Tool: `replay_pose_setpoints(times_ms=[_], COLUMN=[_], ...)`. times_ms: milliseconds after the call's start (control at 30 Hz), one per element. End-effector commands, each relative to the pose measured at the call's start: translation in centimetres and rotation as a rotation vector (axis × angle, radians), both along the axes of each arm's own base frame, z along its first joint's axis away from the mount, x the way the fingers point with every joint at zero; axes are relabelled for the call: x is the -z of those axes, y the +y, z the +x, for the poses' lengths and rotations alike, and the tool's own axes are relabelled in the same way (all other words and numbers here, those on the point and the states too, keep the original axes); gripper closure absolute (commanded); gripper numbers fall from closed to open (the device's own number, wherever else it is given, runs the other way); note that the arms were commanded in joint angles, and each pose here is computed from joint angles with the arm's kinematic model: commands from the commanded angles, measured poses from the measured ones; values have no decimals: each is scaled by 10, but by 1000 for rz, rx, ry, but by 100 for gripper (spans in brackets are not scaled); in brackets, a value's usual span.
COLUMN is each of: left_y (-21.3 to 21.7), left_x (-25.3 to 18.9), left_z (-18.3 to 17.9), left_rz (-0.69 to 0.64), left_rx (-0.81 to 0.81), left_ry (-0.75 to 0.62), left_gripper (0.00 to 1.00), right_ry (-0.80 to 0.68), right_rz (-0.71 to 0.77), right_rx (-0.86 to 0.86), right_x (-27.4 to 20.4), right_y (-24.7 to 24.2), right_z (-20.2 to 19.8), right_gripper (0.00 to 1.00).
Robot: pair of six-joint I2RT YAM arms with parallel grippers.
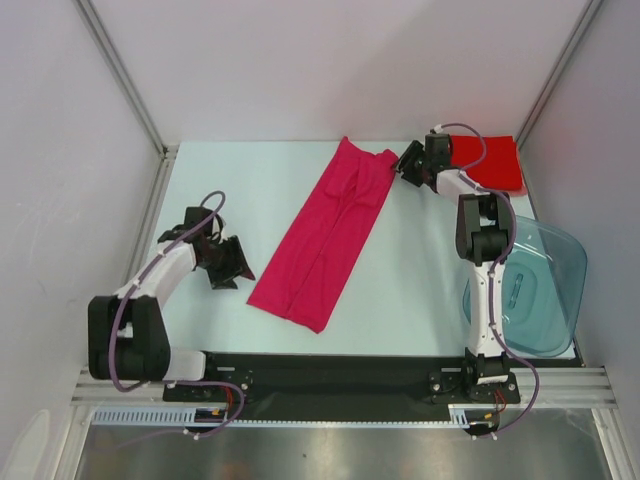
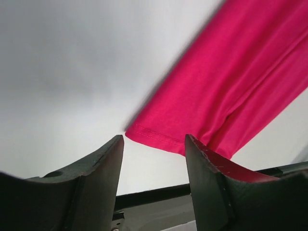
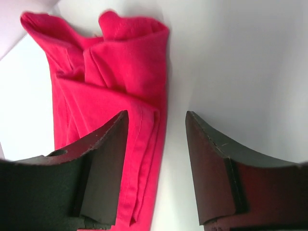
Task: Fold and stack the t-shirts
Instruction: Fold the tshirt
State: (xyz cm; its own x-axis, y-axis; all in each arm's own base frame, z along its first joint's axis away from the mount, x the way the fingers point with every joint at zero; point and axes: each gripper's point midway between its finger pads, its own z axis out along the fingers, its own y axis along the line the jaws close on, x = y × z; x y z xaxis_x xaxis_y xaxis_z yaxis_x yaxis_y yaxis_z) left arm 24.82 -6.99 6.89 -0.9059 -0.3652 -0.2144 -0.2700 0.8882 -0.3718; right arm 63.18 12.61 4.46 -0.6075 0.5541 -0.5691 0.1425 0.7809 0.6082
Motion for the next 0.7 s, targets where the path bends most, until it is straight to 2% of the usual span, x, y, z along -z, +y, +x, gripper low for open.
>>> replay_pose_setpoints(times_ms=[0, 267, 533, 667], left_y=[-3, 2, 1, -10], left_x=[9, 35, 62, 73], left_z=[4, -8, -19, -35], left_rz=[-22, 8, -1, -65], left_rx=[70, 80, 51, 13], left_ry=[8, 121, 223, 301], left_gripper=[42, 40, 51, 60], right_ry=[-57, -36, -33, -30], right_rz=[26, 92, 109, 111], right_rx=[4, -17, 9, 45], right_x=[-14, 3, 16, 18], right_y=[2, 18, 24, 21], right_z=[20, 25, 29, 36], right_gripper=[44, 48, 50, 57])
